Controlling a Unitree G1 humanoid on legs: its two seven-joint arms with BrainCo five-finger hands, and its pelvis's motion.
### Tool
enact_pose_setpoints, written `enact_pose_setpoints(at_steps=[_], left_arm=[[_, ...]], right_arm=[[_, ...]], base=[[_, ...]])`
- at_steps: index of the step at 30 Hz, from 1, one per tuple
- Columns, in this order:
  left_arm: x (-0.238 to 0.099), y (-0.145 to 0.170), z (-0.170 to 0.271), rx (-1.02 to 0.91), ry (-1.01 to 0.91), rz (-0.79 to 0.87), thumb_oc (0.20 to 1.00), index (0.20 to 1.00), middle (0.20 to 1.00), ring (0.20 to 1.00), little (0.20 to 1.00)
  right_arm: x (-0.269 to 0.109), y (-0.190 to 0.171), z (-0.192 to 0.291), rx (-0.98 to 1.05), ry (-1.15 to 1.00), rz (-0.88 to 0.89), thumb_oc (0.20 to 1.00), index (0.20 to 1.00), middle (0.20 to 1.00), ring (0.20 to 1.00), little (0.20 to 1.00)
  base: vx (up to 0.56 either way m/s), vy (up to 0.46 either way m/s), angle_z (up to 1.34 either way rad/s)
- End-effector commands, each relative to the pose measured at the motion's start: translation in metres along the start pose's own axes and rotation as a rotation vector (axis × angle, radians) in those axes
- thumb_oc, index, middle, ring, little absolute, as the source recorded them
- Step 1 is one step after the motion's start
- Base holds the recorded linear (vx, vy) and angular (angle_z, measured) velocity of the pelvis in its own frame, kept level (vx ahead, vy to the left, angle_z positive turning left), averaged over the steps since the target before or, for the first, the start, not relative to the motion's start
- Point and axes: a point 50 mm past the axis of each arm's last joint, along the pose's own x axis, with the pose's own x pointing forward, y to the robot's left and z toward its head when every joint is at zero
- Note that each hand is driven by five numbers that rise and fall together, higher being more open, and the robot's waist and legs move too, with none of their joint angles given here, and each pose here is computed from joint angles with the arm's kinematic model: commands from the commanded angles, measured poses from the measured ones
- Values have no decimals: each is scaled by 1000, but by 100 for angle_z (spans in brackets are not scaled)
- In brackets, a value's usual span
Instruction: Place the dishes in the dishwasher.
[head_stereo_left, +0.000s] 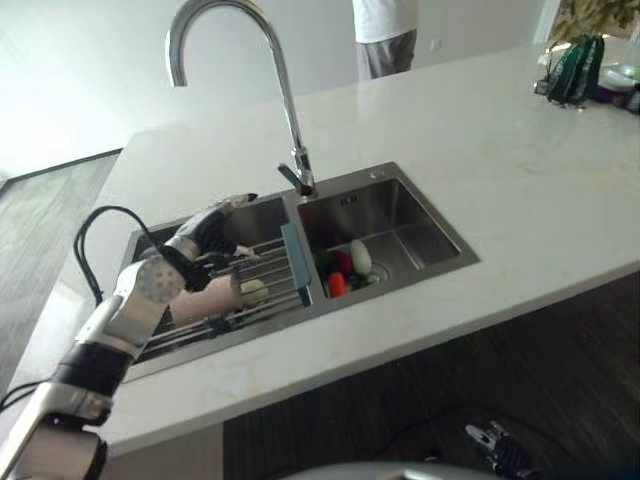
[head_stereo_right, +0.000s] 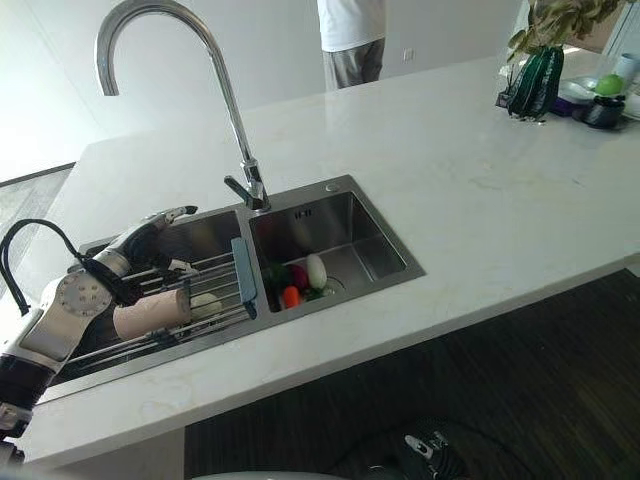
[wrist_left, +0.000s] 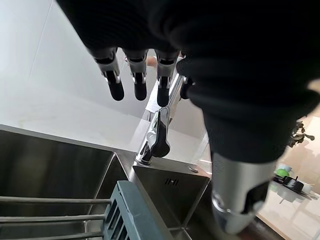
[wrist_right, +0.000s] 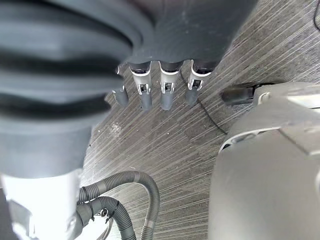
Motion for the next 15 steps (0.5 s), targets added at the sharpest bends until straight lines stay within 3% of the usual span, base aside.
enact_pose_setpoints(at_steps=[1, 15], left_arm=[[11, 40, -2, 49, 87, -9, 1000, 1000, 1000, 1000, 1000], [-5, 33, -49, 21, 312, -129, 1000, 1000, 1000, 1000, 1000]], right_arm=[[10, 2, 39, -41, -119, 42, 1000, 1000, 1000, 1000, 1000], [7, -5, 52, -68, -138, 27, 1000, 1000, 1000, 1000, 1000]], base=[[0, 0, 0], [-3, 4, 0]])
